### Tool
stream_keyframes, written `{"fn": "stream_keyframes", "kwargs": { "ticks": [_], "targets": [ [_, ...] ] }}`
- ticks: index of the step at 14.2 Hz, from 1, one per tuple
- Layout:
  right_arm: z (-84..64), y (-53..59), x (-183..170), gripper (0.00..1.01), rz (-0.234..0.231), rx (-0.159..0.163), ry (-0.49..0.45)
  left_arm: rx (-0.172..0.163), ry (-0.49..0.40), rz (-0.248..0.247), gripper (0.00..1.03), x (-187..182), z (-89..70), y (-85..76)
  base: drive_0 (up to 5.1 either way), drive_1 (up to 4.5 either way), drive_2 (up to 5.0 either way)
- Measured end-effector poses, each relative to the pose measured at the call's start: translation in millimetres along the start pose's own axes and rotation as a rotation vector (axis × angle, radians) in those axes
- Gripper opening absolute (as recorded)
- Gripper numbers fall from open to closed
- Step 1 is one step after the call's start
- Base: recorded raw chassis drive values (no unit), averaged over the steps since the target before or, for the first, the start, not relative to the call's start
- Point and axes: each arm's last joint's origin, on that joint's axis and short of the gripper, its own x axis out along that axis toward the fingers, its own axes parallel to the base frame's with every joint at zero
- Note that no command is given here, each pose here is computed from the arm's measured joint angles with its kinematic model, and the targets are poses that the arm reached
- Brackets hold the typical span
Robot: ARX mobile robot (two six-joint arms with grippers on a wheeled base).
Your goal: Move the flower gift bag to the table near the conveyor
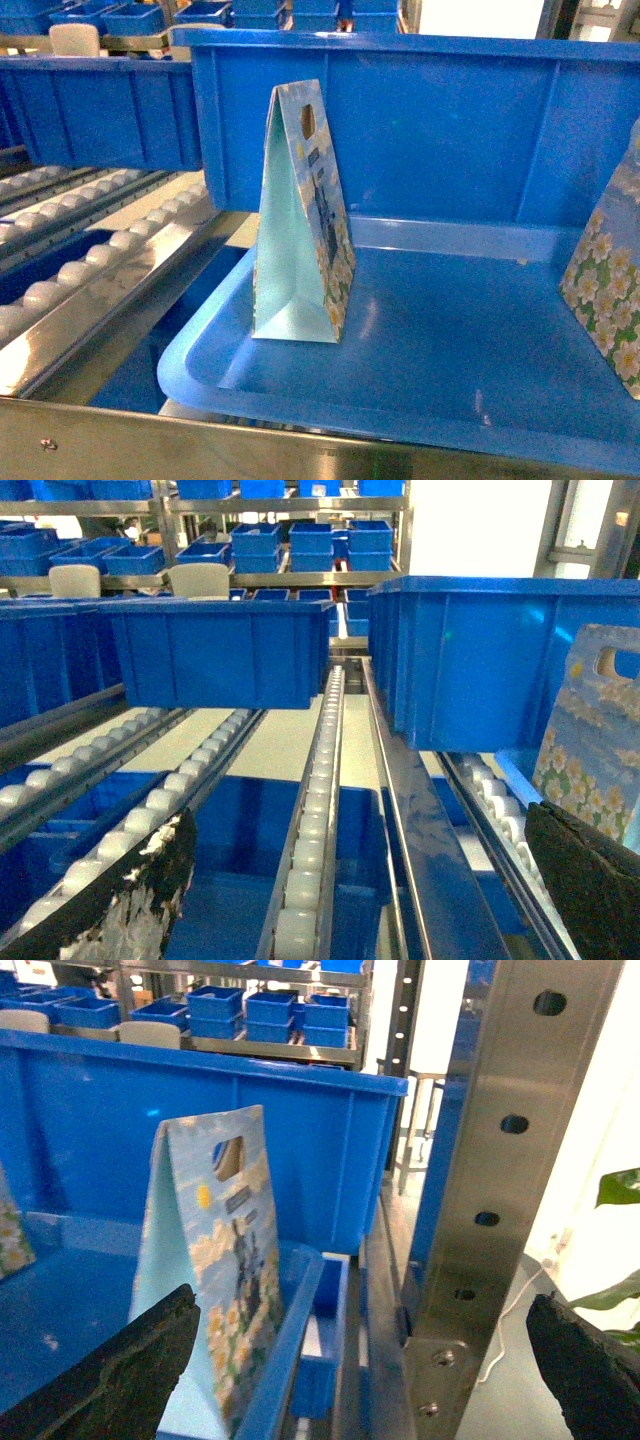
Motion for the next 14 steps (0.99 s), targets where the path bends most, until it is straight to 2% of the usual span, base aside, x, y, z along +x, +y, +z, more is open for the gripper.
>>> {"fn": "stream_keyframes", "kwargs": {
  "ticks": [1, 2, 3, 4, 6, 8, 10, 12, 14],
  "targets": [
    [1.2, -2.8, 8.7, 0.98, -0.015, -0.013, -0.004, 0.002, -0.009, 0.01, 0.98, 7.2, 1.2, -1.8, 0.0, 0.0, 0.0],
    [1.7, -3.5, 16.1, 0.98, -0.009, -0.018, 0.006, 0.001, -0.016, 0.0, 0.98, 13.4, 1.8, -3.5, 0.0, 0.0, 0.0],
    [8.3, -3.7, 26.6, 0.98, 0.012, -0.02, -0.007, 0.002, -0.018, -0.028, 0.98, 24.3, 5.3, -6.9, 0.0, 0.0, 0.0],
    [15.6, -4.0, 35.7, 0.98, 0.019, -0.021, -0.019, 0.0, -0.038, -0.05, 0.98, 35.0, 13.8, -9.1, 0.0, 0.0, 0.0],
    [21.3, -2.6, 46.0, 0.98, 0.033, -0.018, 0.001, -0.004, -0.085, -0.085, 0.98, 61.8, 37.8, -14.7, 0.0, 0.0, 0.0],
    [32.4, 1.6, 48.3, 0.98, 0.049, -0.017, 0.007, -0.008, -0.094, -0.109, 0.98, 75.7, 51.2, -22.9, 0.0, 0.0, 0.0],
    [41.1, 4.0, 45.8, 0.98, 0.062, -0.017, 0.003, -0.009, -0.099, -0.101, 0.98, 75.1, 52.7, -23.7, 0.0, 0.0, 0.0],
    [40.2, 5.0, 46.4, 0.98, 0.065, -0.021, 0.025, -0.009, -0.098, -0.101, 0.98, 75.2, 52.6, -23.7, 0.0, 0.0, 0.0],
    [51.2, 15.0, 50.1, 0.98, 0.096, -0.03, 0.003, -0.01, -0.098, -0.101, 0.98, 75.2, 52.6, -23.7, 0.0, 0.0, 0.0]
  ]
}}
